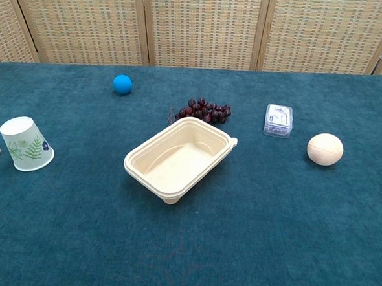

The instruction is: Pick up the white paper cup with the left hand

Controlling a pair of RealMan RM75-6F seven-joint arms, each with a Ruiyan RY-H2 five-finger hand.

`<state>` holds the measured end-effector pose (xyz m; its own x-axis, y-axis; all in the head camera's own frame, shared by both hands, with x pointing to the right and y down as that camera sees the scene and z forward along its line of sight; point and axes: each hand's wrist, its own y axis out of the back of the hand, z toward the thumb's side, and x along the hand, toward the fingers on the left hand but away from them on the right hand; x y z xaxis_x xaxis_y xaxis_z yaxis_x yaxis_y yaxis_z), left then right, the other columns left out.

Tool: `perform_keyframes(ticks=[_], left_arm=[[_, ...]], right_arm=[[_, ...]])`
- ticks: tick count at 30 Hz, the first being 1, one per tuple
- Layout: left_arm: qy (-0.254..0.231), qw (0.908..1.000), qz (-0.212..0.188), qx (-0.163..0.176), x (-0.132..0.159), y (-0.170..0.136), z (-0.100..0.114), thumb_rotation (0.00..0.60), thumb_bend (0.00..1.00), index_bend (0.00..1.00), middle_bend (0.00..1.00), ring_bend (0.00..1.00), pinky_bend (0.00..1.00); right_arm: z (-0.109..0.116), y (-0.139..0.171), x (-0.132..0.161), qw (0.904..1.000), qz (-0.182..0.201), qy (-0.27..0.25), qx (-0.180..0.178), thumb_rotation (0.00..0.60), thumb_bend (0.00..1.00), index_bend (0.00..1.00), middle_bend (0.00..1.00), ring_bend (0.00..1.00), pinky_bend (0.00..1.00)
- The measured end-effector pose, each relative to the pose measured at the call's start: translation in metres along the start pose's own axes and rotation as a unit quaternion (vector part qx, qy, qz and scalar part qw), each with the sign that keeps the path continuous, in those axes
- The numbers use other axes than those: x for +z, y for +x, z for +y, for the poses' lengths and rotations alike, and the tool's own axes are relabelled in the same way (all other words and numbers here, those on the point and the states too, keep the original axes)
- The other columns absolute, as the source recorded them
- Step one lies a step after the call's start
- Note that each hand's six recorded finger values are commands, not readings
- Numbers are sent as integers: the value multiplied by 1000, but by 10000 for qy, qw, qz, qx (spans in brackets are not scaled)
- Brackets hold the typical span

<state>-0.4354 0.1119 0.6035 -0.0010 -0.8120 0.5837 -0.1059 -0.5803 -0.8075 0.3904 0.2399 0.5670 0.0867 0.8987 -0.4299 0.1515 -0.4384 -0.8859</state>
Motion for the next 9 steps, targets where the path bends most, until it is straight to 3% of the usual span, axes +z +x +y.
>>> perform_keyframes(ticks=[5,9], left_arm=[[-18,9930,-600,1018,18,-34,5,600,252,0,0,0,0],[-211,9839,-703,1633,25,-66,-16,600,251,0,0,0,0]], right_arm=[[-1,-1,4,9999,137,6,-84,600,88,0,0,0,0],[-1,-1,5,9997,192,17,-150,600,88,0,0,0,0]])
